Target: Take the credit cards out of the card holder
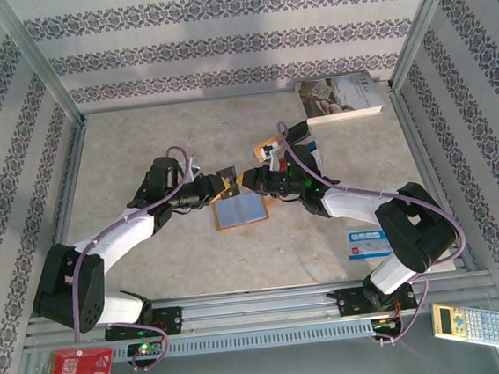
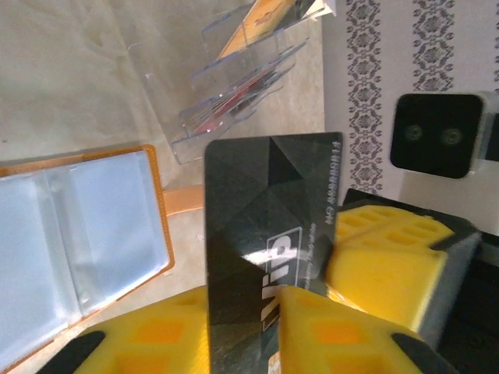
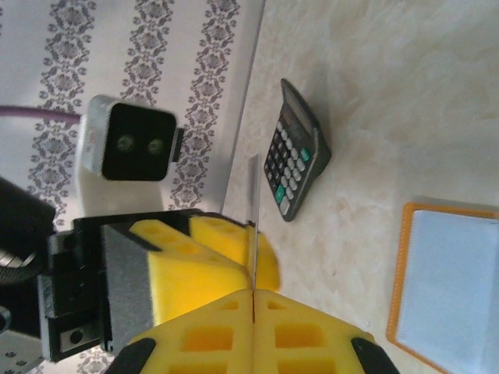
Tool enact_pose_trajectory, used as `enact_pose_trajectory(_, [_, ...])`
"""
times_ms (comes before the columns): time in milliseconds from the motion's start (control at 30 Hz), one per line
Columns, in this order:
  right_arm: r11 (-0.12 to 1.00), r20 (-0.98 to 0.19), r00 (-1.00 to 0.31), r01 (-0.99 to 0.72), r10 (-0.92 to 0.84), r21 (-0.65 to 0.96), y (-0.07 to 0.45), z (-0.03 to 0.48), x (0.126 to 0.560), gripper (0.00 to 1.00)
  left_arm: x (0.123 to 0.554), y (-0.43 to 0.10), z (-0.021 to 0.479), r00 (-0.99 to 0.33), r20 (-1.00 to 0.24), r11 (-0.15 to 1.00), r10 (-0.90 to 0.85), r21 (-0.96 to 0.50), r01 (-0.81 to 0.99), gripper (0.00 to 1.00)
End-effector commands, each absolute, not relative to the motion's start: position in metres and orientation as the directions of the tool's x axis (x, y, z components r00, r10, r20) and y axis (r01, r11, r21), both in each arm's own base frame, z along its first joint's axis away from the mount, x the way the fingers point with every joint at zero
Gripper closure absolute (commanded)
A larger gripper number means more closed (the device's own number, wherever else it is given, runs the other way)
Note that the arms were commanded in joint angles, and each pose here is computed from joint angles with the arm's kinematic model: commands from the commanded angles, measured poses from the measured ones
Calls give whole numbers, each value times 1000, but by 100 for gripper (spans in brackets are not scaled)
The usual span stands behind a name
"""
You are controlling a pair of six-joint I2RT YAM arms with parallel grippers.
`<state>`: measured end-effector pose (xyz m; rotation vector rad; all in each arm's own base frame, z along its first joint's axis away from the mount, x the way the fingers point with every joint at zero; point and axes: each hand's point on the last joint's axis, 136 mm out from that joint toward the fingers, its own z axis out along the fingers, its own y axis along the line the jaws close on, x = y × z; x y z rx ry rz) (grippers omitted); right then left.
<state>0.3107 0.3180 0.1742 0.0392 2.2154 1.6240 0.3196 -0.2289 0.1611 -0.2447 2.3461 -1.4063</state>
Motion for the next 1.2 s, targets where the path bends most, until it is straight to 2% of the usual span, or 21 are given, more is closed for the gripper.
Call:
enact_pose_trajectory(0, [274,-307,-925,-242,223,931,324,182,306,95,325,-234,183,-901,-277,438,-335,-892,112,86])
enact_pose_trajectory(67, [268,-301,-928,-239,221,933,326,181,306,88,325,-235,186,-901,-276,430,-335,-895,115,94])
enact_pose_trajectory(167, [266,-294,-929,-232,224,936,326,178,309,79,323,-235,190,-901,-277,423,-334,-898,120,100])
enact_pose_trajectory(400, [244,-286,-933,-231,218,942,331,177,312,65,322,-236,196,-902,-281,408,-328,-903,133,100])
enact_pose_trajectory(533, [242,-265,-941,-213,210,947,334,172,314,63,321,-238,200,-903,-281,391,-326,-909,141,100])
enact_pose_trajectory(667, [222,-275,-937,-227,216,948,336,176,316,68,321,-236,197,-902,-283,404,-326,-905,137,100])
enact_pose_trajectory(833, [210,-289,-930,-244,226,947,334,183,317,93,321,-230,183,-901,-277,463,-333,-881,100,100])
enact_pose_trajectory(900, [218,-297,-922,-246,248,945,330,183,318,100,323,-224,177,-896,-277,493,-348,-867,77,92])
enact_pose_trajectory(1167, [315,-337,-875,-230,348,921,296,178,328,100,324,-181,148,-863,-319,672,-391,-740,-31,55])
